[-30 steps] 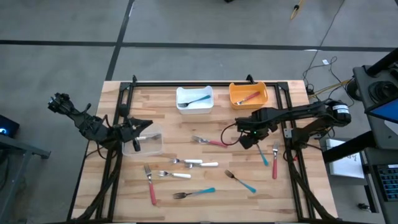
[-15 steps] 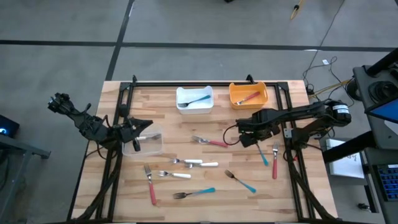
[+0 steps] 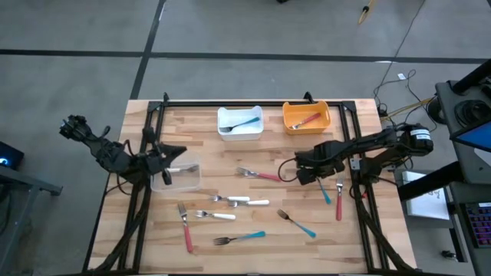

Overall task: Sort silverware by color (type)
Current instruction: Put the top blue fork into the white bin

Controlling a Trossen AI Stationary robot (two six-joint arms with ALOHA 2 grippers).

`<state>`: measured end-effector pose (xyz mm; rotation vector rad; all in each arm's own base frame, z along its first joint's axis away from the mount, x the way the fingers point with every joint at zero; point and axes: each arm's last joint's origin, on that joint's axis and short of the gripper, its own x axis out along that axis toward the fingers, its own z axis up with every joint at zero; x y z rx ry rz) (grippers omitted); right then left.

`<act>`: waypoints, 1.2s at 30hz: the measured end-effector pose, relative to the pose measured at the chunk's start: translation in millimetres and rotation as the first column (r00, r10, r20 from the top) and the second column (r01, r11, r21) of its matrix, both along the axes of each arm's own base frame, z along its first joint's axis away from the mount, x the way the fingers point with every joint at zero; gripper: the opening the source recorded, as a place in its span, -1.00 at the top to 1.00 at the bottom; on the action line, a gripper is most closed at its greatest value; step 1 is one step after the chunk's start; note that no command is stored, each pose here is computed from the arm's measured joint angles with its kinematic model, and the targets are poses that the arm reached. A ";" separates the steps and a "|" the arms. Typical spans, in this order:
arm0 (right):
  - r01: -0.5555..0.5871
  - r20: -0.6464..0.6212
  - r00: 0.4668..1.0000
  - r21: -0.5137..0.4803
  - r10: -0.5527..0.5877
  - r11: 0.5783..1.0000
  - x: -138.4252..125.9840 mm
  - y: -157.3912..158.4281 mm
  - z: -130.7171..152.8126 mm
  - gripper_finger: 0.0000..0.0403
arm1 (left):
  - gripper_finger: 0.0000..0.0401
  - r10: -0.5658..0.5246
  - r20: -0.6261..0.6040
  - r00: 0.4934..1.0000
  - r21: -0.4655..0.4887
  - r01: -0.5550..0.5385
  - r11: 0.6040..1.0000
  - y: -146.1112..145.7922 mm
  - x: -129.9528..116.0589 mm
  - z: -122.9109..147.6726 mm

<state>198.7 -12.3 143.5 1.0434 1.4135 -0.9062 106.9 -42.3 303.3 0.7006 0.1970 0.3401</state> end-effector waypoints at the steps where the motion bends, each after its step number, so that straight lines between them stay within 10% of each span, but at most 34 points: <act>1: 0.003 0.000 1.000 0.000 -0.003 1.000 -1.0 0.1 -1.8 -0.02 | 1.00 0.000 0.003 1.000 -0.002 0.000 1.000 0.4 -0.6 0.3; 20: 0.011 0.031 0.999 -0.013 -0.010 1.000 -1.4 0.0 -7.0 0.13 | 1.00 0.000 0.012 1.000 -0.009 0.000 1.000 1.6 -2.4 1.2; 36: 0.033 0.078 0.997 -0.040 -0.030 0.999 3.3 -1.2 -7.2 0.92 | 1.00 0.000 0.012 1.000 -0.009 0.000 1.000 1.6 -2.4 1.2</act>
